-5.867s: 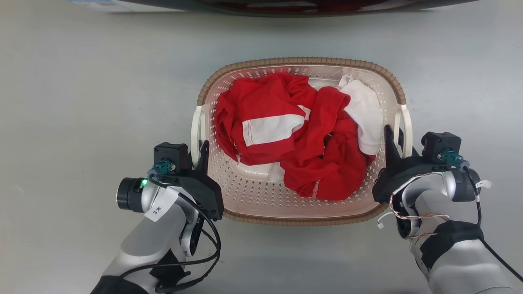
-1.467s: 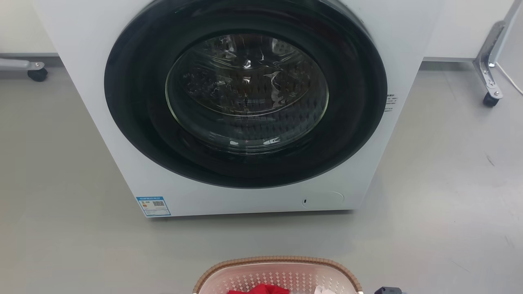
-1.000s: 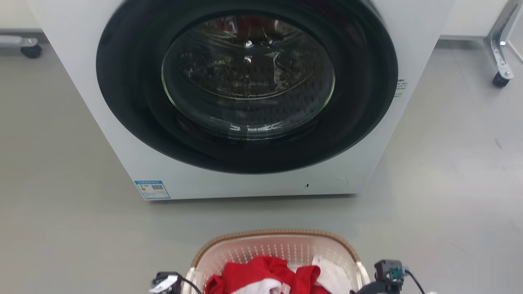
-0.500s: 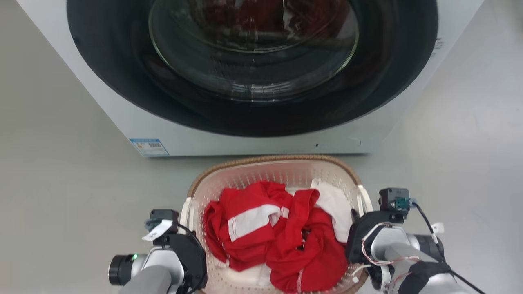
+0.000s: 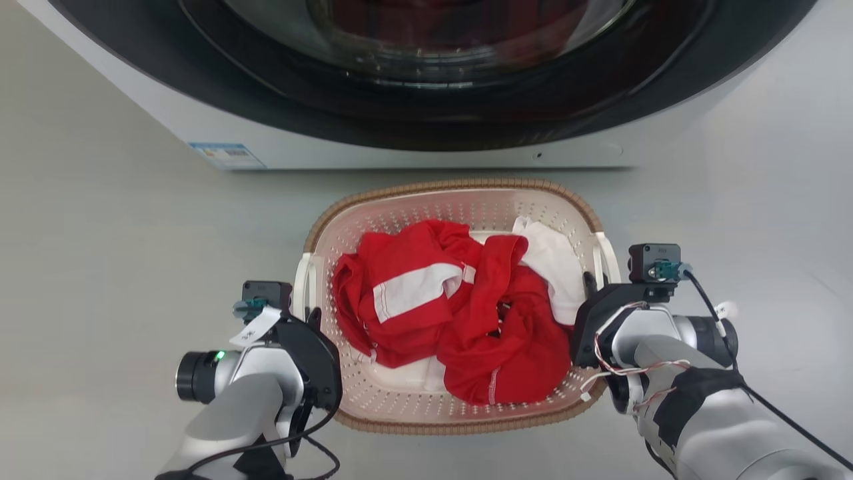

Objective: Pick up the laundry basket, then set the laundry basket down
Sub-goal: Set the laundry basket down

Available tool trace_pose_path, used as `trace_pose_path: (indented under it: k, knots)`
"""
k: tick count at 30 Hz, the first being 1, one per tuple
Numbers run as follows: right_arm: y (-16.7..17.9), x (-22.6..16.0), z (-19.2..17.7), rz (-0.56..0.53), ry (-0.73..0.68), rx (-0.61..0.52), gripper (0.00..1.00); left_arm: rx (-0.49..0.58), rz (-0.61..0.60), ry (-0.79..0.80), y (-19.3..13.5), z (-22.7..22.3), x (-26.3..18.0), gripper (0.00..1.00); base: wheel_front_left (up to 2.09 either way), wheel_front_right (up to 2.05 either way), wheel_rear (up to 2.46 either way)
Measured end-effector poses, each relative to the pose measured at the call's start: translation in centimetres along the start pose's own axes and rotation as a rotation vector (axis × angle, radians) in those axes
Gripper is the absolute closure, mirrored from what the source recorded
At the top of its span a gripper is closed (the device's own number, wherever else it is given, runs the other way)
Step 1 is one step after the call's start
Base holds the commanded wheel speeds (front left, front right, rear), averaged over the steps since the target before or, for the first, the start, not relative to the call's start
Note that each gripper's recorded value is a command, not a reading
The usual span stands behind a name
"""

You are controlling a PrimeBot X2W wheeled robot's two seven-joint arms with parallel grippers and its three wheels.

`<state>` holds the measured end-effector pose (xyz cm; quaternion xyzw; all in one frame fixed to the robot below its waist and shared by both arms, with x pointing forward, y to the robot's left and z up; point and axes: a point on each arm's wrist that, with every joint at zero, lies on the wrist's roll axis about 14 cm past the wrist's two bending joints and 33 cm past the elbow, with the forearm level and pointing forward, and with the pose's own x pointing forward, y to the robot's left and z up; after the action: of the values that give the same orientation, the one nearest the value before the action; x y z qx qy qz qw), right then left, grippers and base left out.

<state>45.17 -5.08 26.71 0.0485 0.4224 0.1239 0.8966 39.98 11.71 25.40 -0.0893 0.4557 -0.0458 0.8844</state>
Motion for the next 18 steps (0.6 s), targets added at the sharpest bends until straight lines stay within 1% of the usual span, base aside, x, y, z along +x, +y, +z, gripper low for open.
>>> trace_pose_path:
  k: [6,11,18]
  knots:
    - [-0.6,2.5,-1.1,-0.001,0.036,-0.001,1.00,0.007,0.003,0.025,0.4,-0.3,2.1,1.00,0.00,0.00,0.00]
    - [-1.0,4.9,-1.5,0.002,0.047,-0.003,1.00,0.033,0.009,0.036,1.0,-0.3,4.0,1.00,0.00,0.00,0.00]
    - [-1.6,8.2,-2.2,0.008,0.061,-0.020,1.00,0.038,0.006,0.046,1.4,-0.4,6.7,1.00,0.00,0.00,0.00]
